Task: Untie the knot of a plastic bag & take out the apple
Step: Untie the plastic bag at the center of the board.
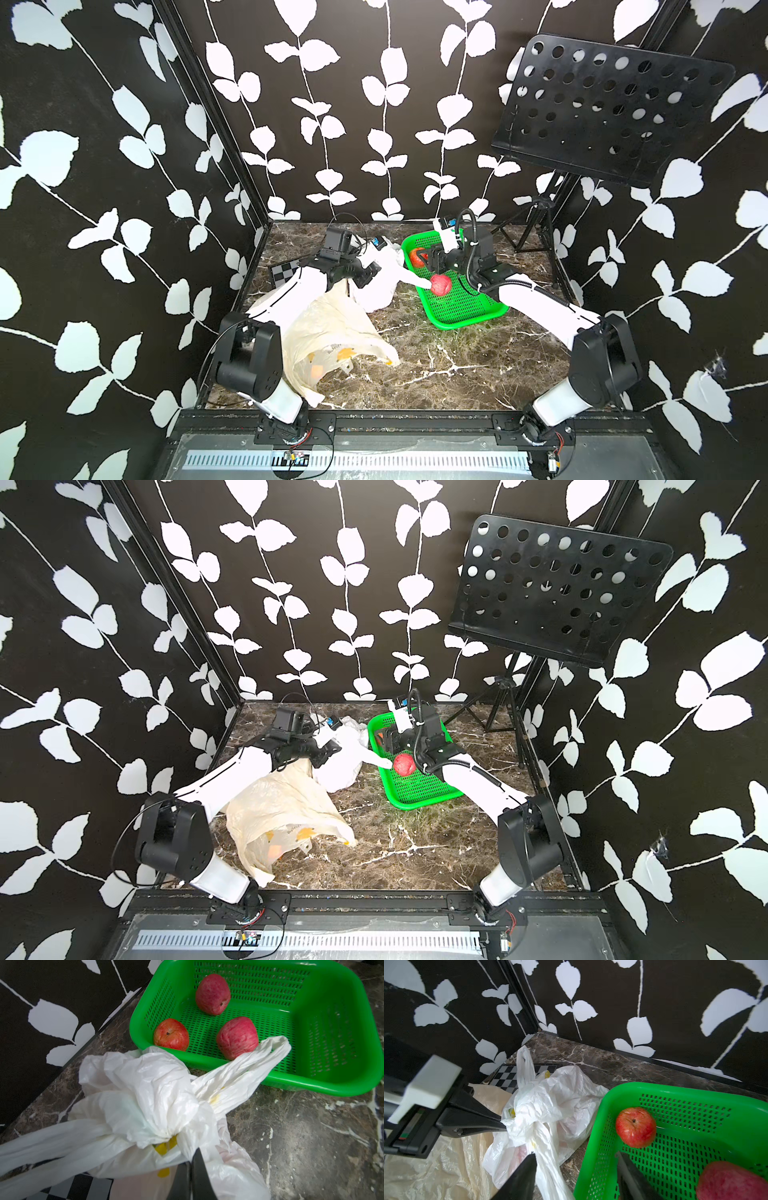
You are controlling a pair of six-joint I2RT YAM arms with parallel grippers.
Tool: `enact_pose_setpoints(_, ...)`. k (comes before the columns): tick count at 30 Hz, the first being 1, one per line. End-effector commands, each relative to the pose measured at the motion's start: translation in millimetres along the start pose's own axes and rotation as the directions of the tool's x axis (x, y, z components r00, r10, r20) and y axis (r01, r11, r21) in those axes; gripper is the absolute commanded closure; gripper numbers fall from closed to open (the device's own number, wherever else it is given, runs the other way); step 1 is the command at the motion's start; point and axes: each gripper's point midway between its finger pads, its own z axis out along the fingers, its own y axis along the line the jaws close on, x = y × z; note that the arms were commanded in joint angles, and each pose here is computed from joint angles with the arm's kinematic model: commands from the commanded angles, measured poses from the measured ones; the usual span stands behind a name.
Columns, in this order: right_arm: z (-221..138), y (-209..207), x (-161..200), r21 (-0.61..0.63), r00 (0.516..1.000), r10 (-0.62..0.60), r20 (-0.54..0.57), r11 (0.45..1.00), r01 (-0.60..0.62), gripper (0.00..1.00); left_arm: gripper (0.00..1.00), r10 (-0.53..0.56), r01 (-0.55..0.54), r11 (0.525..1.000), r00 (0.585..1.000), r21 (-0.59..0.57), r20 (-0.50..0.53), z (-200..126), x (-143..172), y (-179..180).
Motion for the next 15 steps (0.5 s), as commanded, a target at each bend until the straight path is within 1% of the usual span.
enact_pose_setpoints(1, 9, 31, -6, -0.185, 0.995, -0.093, 0.025, 0.978, 0.096, 0.41, 1.0, 0.104, -0.111, 0.991, 0.989, 0.074, 0.102, -22, -12, -17)
enact_pose_setpoints(4, 23, 31, -8, -0.221, 0.997, -0.063, 0.047, 0.973, 0.072, 0.39, 1.0, 0.062, -0.084, 0.987, 0.985, 0.134, 0.163, -26, -17, -21)
enact_pose_setpoints(6, 36, 33, -7, -0.249, 0.998, -0.046, 0.048, 0.967, 0.057, 0.38, 1.0, 0.036, -0.067, 0.983, 0.983, 0.168, 0.178, -24, -16, -22)
enact_pose_setpoints(8, 48, 39, -3, -0.269, 0.997, -0.067, 0.039, 0.96, 0.075, 0.37, 1.0, 0.013, -0.049, 0.978, 0.984, 0.202, 0.178, -18, -14, -25)
enact_pose_setpoints(9, 54, 42, 5, -0.28, 0.996, -0.081, 0.024, 0.956, 0.084, 0.36, 1.0, 0.0, -0.037, 0.976, 0.985, 0.213, 0.172, -16, -12, -24)
enact_pose_setpoints(10, 58, 48, -2, -0.295, 0.994, -0.103, 0.04, 0.949, 0.11, 0.35, 1.0, -0.011, -0.029, 0.974, 0.985, 0.226, 0.17, -13, -11, -25)
enact_pose_setpoints(11, 62, 50, 2, -0.303, 0.994, -0.108, 0.034, 0.946, 0.113, 0.35, 1.0, -0.019, -0.02, 0.972, 0.986, 0.234, 0.166, -11, -9, -25)
enact_pose_setpoints(14, 76, 50, 7, -0.31, 0.995, -0.092, 0.026, 0.946, 0.095, 0.35, 1.0, -0.04, -0.004, 0.965, 0.986, 0.262, 0.164, -6, -6, -28)
enact_pose_setpoints(15, 81, 51, 7, -0.319, 0.996, -0.08, 0.027, 0.944, 0.085, 0.38, 1.0, -0.045, 0.001, 0.964, 0.986, 0.266, 0.163, -5, -5, -28)
